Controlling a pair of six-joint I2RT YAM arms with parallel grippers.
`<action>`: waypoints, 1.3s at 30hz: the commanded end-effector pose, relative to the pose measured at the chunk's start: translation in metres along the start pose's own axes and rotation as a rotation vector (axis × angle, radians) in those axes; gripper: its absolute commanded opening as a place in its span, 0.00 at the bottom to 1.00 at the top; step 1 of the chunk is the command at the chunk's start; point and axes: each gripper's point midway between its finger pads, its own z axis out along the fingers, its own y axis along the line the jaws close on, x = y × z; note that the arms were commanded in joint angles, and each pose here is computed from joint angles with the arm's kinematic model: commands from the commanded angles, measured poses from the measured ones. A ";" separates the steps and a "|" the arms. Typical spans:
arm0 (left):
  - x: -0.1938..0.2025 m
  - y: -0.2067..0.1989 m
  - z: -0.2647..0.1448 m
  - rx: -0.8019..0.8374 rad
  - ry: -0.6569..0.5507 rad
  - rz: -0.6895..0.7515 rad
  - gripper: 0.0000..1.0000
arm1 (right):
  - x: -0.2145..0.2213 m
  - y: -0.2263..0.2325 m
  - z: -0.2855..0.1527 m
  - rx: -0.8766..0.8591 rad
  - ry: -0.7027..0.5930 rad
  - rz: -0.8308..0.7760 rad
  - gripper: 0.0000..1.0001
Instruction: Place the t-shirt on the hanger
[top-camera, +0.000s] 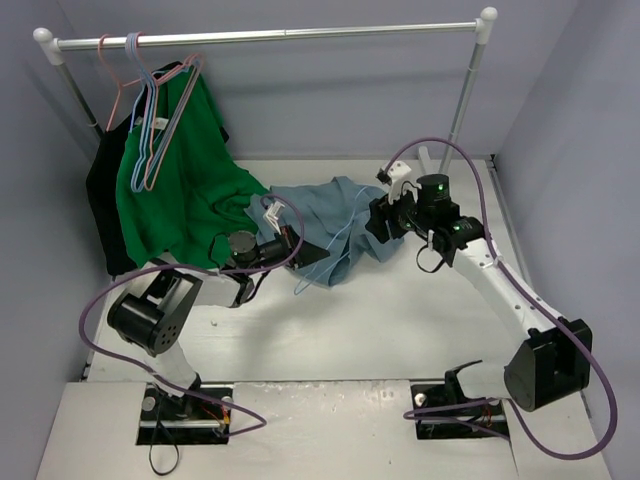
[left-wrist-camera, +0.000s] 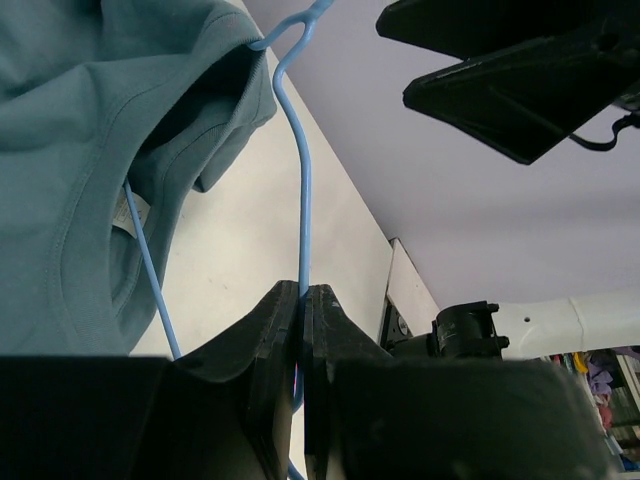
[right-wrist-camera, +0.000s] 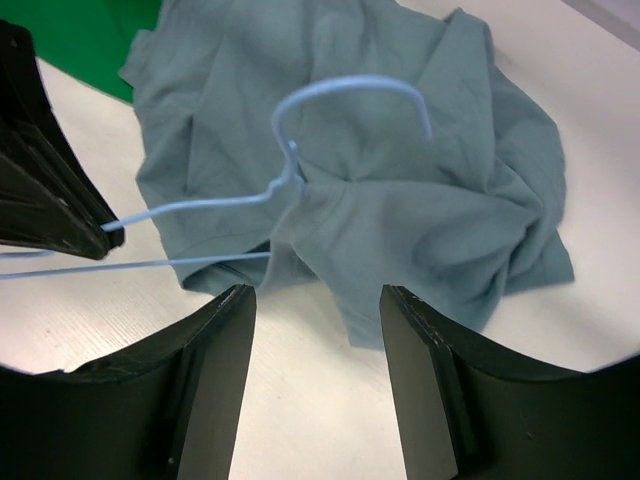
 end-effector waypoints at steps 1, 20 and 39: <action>-0.031 -0.034 0.007 0.122 -0.070 0.099 0.00 | -0.009 -0.020 -0.007 0.114 -0.063 -0.005 0.55; -0.032 -0.036 0.012 0.142 -0.038 0.083 0.00 | 0.018 -0.054 0.039 -0.018 -0.206 -0.223 0.59; -0.030 -0.035 0.020 0.162 0.016 0.037 0.00 | -0.022 -0.062 0.067 -0.076 -0.352 -0.337 0.60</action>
